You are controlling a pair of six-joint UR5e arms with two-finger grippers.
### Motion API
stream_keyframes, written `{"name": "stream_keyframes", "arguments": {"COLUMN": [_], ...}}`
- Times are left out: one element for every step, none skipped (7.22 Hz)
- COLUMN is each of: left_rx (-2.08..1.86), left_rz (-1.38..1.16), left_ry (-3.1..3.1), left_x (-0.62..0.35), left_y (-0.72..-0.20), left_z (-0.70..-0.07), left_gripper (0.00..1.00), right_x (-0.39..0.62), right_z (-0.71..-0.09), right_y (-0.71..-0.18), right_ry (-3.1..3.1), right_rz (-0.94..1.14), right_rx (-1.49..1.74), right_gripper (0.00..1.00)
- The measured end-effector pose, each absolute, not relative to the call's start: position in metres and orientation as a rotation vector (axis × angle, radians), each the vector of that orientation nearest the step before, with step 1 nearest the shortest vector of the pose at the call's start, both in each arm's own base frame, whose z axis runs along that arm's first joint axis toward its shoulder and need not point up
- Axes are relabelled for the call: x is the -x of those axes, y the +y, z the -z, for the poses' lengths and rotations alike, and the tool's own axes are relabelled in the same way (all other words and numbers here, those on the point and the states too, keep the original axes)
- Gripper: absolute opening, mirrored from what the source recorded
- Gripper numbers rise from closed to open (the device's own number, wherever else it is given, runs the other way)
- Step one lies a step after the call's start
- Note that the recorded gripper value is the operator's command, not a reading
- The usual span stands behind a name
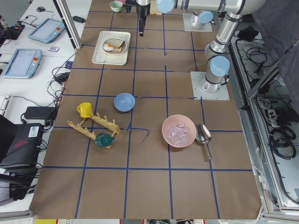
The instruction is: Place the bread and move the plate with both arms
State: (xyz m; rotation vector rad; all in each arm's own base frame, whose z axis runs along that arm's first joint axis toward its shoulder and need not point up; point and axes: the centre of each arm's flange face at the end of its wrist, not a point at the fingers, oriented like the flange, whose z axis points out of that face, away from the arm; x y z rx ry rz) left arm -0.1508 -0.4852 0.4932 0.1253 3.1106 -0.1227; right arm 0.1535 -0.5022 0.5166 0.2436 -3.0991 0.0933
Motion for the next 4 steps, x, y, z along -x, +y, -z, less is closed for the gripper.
{"name": "stream_keyframes", "arguments": {"left_rx": [-0.128, -0.129, -0.129, -0.128], "left_rz": [0.149, 0.159, 0.162, 0.164], "left_ry": [3.108, 3.107, 3.106, 3.106], "left_x": [0.1508, 0.1508, 0.1506, 0.1503], "left_y": [-0.4871, -0.4881, -0.4882, -0.4877], "left_z": [-0.4942, -0.4944, -0.4949, -0.4958], "left_gripper": [1.0, 1.0, 1.0, 1.0], "right_x": [-0.1536, -0.1537, -0.1538, -0.1539], "right_z": [-0.5165, -0.5165, -0.516, -0.5157], "right_y": [-0.5025, -0.5027, -0.5028, -0.5029], "right_ry": [-3.099, -3.099, -3.1, -3.1], "right_rz": [-0.095, -0.097, -0.094, -0.092], "right_rx": [-0.244, -0.244, -0.244, -0.244], "right_gripper": [1.0, 1.0, 1.0, 1.0]}}
